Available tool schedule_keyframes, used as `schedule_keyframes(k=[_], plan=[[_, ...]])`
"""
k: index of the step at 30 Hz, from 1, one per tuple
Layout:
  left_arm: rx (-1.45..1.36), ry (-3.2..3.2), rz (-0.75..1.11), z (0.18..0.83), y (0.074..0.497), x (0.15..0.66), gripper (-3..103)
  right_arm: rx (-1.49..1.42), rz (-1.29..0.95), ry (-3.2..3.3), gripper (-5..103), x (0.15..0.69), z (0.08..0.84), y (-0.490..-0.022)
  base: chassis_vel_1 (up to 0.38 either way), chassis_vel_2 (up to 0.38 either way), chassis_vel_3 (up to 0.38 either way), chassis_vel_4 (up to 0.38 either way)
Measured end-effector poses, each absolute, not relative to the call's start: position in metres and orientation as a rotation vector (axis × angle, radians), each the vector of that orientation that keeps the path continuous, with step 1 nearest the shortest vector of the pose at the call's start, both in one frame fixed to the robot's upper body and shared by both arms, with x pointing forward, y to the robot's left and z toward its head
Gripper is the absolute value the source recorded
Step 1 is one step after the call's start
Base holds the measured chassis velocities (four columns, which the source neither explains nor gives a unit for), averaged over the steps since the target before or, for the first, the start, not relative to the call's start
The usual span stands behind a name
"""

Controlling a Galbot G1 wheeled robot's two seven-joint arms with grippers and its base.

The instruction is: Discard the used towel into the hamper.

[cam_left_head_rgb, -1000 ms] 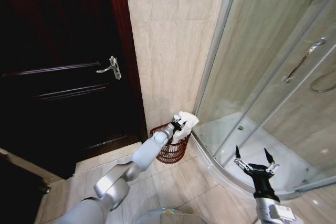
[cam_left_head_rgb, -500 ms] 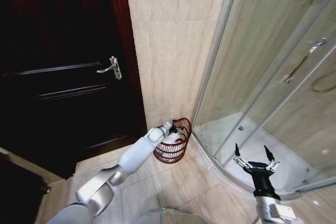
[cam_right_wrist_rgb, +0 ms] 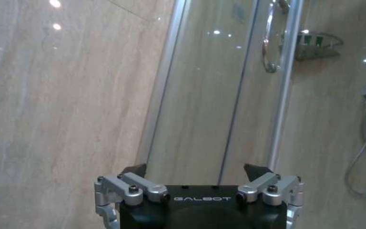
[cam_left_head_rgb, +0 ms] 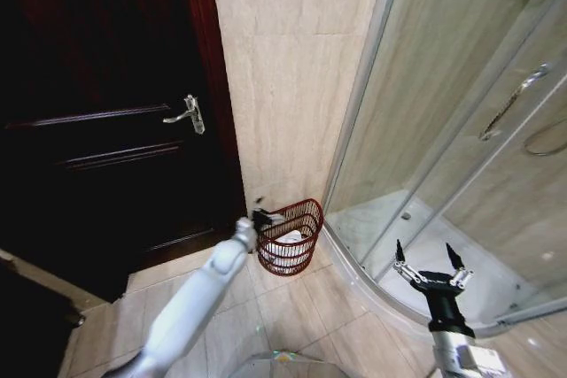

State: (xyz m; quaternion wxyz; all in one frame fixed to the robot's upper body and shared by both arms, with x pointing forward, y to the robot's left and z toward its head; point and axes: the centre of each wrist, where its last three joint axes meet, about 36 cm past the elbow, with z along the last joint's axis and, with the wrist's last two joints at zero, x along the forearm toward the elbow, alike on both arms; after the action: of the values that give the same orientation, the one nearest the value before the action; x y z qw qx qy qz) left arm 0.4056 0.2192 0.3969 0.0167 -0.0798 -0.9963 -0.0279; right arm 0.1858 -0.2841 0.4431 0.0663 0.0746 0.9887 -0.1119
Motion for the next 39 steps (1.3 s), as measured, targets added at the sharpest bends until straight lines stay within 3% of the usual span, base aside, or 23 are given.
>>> schedule_keyframes(k=[6,17,25,39], plan=[[0.045,-3.183,-0.102,0.402,0.247,0.358,100,0.109,-0.257,3.001,100,0.188,0.452,-0.283,0.0,0.0,0.0,0.0],[0.184,-3.194,-0.177,0.423,0.283,0.329,100,0.032,-0.191,3.033,100,0.19,0.438,-0.28,0.0,0.0,0.0,0.0],[0.146,-3.208,-0.169,0.425,0.298,0.334,100,0.021,-0.213,3.007,100,0.186,0.444,-0.278,0.0,0.0,0.0,0.0],[0.072,-3.201,-0.155,0.411,0.285,0.325,100,0.043,-0.258,2.979,100,0.183,0.449,-0.282,0.022,-0.014,-0.02,0.016]])
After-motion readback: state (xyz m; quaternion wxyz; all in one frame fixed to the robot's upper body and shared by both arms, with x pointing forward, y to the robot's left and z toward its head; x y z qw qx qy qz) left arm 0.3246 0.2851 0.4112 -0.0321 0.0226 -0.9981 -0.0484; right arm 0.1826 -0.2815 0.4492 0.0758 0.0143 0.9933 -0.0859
